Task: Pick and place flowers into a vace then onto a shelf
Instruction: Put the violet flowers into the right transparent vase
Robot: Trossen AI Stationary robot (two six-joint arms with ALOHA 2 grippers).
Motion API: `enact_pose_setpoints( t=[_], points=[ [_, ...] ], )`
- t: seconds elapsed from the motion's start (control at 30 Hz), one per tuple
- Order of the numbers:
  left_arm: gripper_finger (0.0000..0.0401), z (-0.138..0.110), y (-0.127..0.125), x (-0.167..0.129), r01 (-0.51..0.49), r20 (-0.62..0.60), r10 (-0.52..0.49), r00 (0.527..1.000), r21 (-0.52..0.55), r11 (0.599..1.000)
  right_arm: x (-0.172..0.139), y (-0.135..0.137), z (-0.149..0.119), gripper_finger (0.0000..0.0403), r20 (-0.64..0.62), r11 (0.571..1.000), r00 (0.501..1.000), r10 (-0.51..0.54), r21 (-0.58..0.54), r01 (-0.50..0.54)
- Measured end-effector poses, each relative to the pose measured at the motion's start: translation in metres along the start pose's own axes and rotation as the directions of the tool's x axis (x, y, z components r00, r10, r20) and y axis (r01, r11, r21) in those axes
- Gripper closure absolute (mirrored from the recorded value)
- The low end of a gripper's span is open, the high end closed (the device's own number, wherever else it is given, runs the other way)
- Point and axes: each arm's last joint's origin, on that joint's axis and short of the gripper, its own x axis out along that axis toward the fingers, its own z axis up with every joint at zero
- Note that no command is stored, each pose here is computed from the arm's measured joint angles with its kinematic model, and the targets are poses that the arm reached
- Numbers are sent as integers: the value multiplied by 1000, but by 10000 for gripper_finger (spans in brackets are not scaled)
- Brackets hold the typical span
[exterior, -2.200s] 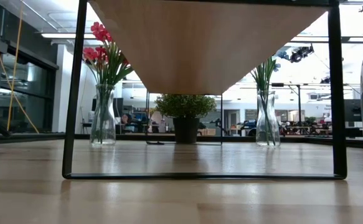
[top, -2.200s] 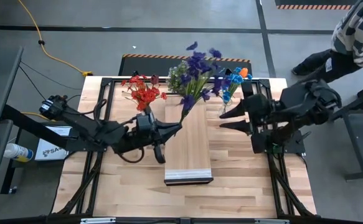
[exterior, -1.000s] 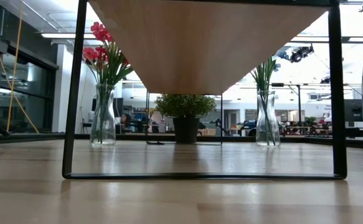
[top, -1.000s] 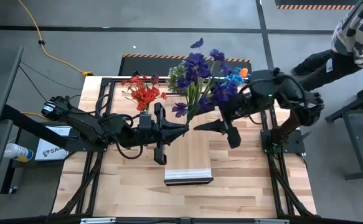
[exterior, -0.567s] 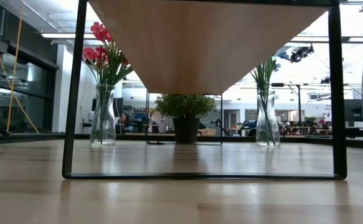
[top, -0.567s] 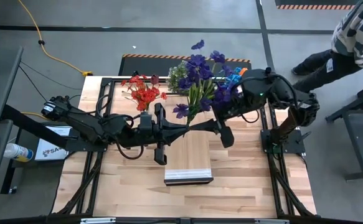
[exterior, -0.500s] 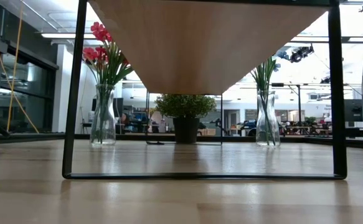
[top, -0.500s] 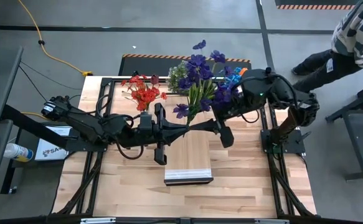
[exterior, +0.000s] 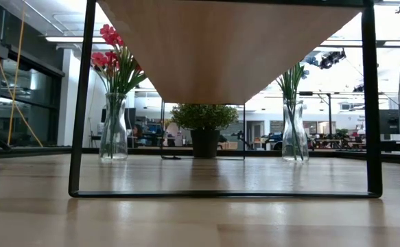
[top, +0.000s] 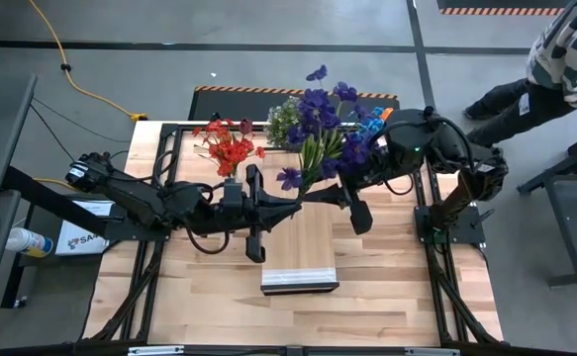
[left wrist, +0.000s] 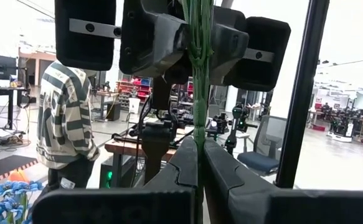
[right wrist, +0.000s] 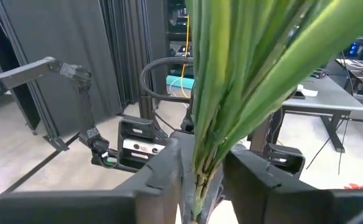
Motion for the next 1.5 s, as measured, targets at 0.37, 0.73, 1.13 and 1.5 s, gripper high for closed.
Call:
enact_pose_setpoints(
  t=[0.37, 0.73, 1.13, 1.5],
  points=[
    [364, -1, 0, 0, -5, -5, 5, 1000, 3, 1000, 0, 0, 0, 385, -5, 999, 1000, -17, -40, 16],
    [323, -2, 1, 0, -23, -19, 22, 1000, -22, 999, -1, -1, -2, 397, -24, 997, 999, -45, -56, 43],
    [181, -6, 1, 0, -26, -54, 25, 998, -25, 999, -12, -2, -5, 397, -84, 992, 989, -119, -61, 114],
    [158, -8, 1, 0, -27, -78, 26, 997, -12, 1000, -55, -1, -1, 399, -142, 966, 956, -257, -74, 249]
  ],
)
